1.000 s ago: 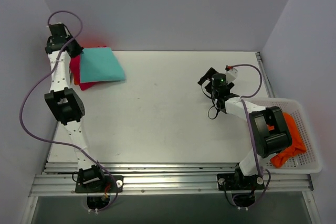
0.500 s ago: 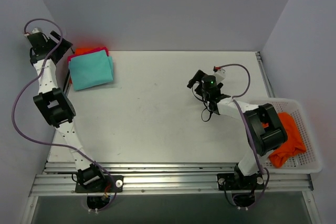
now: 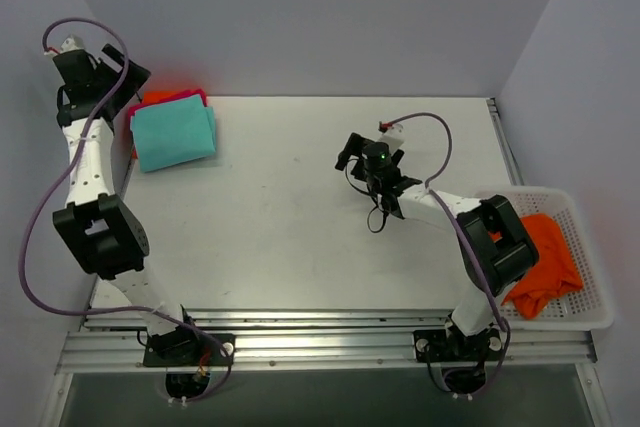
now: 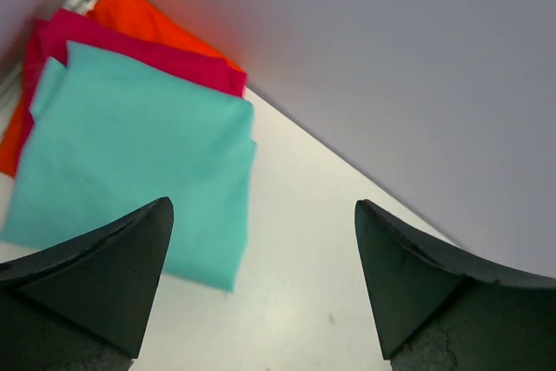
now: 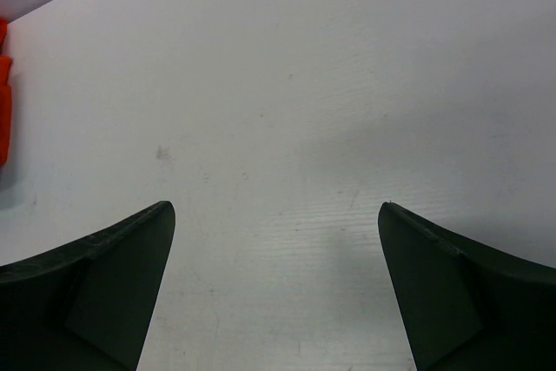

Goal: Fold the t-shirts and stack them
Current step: Put the neatly folded tshirt into the corner of the board with the left arm

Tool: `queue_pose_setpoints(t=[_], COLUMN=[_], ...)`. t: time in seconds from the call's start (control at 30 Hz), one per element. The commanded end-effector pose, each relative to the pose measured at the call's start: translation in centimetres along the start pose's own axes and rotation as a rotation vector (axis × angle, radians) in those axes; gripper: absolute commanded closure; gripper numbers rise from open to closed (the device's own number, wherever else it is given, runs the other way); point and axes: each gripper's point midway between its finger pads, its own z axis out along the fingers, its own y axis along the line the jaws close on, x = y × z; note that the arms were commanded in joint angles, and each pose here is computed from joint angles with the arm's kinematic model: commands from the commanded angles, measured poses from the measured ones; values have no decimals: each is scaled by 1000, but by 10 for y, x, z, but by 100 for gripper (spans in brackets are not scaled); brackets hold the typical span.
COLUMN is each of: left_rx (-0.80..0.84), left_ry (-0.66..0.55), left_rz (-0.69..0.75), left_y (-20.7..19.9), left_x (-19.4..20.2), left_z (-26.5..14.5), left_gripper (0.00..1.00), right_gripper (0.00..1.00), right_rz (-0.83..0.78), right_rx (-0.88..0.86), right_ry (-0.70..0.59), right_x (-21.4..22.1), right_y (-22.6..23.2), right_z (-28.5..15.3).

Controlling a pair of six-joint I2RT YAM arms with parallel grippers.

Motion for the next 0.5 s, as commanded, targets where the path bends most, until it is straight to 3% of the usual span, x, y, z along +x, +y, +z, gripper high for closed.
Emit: queue_pose_setpoints(t=[0.0,0.2,0.47], left_rx=[65,-4,-26], left_ry=[-110,-111,-23], left_rz=[139,306,389], left_y=[-72,-64,-32], left_x=[3,100,153], left_z=[-80,-154,-174], left_gripper=[6,6,6], right_gripper=[0,0,0], right_rz=[-125,-205,-272], right_rx=[-97,-206,-255], right_ry=[-59,-120,-241], right_x=[-15,-21,-31], right_y=[52,96,123], right_z=[-15,-59,-112])
